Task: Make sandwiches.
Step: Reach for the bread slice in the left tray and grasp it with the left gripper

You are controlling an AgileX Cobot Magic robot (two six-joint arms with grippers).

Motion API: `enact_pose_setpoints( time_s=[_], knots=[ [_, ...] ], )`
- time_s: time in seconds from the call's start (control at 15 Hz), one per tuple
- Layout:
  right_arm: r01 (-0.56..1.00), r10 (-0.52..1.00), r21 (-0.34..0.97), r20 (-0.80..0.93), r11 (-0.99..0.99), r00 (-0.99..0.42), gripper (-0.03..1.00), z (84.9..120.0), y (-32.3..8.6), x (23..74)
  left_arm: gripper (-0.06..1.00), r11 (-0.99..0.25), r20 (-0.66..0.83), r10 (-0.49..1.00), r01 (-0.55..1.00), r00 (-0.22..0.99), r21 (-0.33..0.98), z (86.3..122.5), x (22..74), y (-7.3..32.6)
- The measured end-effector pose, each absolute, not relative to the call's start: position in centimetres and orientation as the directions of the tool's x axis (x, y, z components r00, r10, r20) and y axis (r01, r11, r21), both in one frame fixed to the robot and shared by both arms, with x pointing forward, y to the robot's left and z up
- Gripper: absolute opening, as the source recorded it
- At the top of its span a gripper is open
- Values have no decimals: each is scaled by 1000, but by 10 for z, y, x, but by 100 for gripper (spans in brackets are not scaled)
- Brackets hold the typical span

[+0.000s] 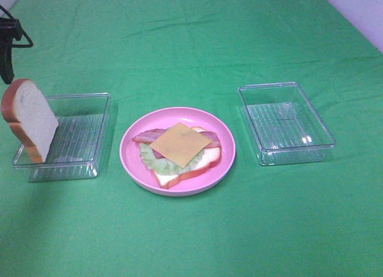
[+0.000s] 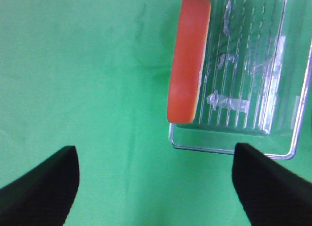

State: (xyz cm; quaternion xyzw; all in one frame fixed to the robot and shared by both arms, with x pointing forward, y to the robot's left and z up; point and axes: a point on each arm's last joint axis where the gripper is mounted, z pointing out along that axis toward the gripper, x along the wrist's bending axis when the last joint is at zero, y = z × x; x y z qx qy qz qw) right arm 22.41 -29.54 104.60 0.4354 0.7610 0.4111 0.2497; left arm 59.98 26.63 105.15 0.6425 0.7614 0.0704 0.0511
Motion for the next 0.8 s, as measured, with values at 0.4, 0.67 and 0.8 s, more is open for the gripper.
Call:
enact_pose_setpoints(
  time_s=[0.4,0.67,0.8],
  knots=[
    [457,868,843,-22,283,-496,73,1046,-295,224,81,172,-5,985,978,-173,114,992,629,260],
    [457,868,843,-22,283,-496,73,1046,-295,224,78,175,-7,985,980,-175,95,976,634,259],
    [457,868,843,-22,283,-496,73,1046,-295,224,55,175,-16,985,977,-175,120,976,637,258]
  ],
)
